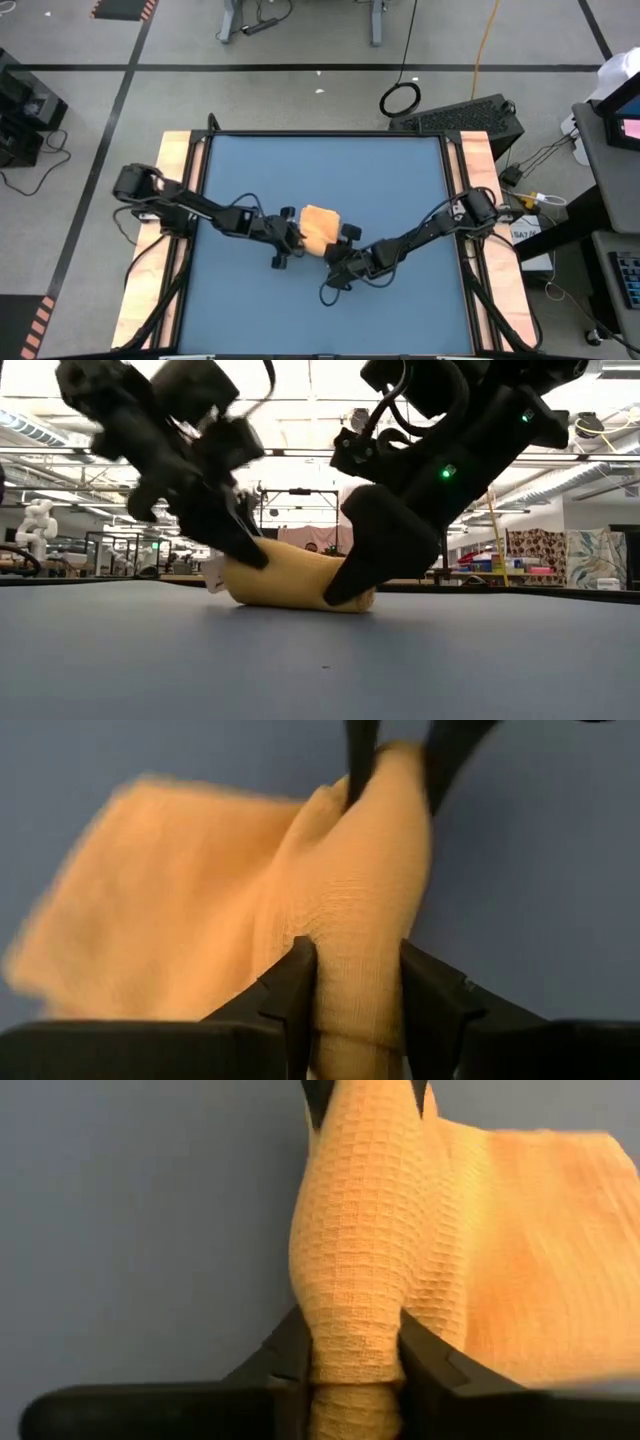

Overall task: Roll towel into tight, uniform cylinder
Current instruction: Roll the orange microfiber cloth

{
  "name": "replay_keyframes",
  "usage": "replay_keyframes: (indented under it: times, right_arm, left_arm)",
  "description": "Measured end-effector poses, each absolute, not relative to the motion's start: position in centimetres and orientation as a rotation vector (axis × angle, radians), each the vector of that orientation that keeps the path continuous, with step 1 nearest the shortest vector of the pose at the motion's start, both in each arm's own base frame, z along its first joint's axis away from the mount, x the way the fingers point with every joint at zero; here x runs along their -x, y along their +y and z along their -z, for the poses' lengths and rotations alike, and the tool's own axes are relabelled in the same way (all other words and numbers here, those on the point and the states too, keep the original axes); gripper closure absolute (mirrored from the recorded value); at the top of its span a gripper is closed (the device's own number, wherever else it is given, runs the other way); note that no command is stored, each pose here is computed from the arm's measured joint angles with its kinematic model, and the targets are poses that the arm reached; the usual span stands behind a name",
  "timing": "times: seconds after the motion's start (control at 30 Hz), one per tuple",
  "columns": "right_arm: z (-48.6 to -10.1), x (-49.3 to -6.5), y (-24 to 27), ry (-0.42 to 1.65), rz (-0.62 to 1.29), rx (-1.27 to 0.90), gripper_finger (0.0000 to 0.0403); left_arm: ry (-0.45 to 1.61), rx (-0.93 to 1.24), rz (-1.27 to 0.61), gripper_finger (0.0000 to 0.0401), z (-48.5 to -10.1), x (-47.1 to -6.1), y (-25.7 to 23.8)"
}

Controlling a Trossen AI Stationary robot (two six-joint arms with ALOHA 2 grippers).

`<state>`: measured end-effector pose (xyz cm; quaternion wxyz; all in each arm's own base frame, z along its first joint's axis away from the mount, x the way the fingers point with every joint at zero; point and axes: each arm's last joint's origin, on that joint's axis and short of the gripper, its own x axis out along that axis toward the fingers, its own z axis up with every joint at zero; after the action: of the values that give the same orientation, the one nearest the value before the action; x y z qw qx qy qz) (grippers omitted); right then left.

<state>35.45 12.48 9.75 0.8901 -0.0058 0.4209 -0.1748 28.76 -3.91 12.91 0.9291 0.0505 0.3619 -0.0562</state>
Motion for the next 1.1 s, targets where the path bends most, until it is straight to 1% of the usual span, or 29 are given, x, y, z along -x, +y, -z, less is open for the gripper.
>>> replay_keyframes:
  times: [0.07, 0.2, 0.3, 0.5, 0.7, 0.8, 0.9, 1.03, 1.1]
  right_arm:
    - [-9.8, -35.6, 12.4, 0.881, 0.343, -0.007, 0.0335]
    - [-9.7, -35.7, 12.0, 0.898, 0.317, -0.034, 0.0335]
    - [-9.7, -35.8, 11.7, 0.9, 0.31, -0.03, 0.0328]
    - [-9.8, -36.5, 10.2, 0.935, 0.225, -0.109, 0.0329]
    - [-10.0, -37.0, 8.8, 0.963, 0.151, -0.188, 0.0327]
    - [-10.2, -37.1, 8.4, 0.968, 0.133, -0.211, 0.0326]
    - [-10.3, -37.1, 8.4, 0.967, 0.134, -0.214, 0.0326]
    - [-10.3, -37.1, 8.4, 0.967, 0.134, -0.215, 0.0325]
    - [-10.3, -37.1, 8.4, 0.966, 0.136, -0.218, 0.0325]
  left_arm:
    - [0.733, -0.143, 0.118, 0.028, -14.2, -28.1, -4.4]
    - [0.696, -0.218, 0.074, 0.0281, -16.5, -26.8, -5.3]
    - [0.686, -0.24, 0.064, 0.0281, -17.0, -26.2, -6.0]
    - [0.687, -0.318, 0.086, 0.028, -16.2, -25.9, -8.5]
    - [0.708, -0.46, 0.085, 0.028, -13.9, -26.2, -10.2]
    - [0.713, -0.493, 0.078, 0.028, -12.7, -26.6, -10.6]
    - [0.721, -0.522, 0.019, 0.028, -12.1, -26.8, -10.5]
    - [0.686, -0.582, -0.067, 0.028, -12.4, -26.6, -10.9]
    - [0.62, -0.668, -0.186, 0.028, -13.4, -26.7, -11.2]
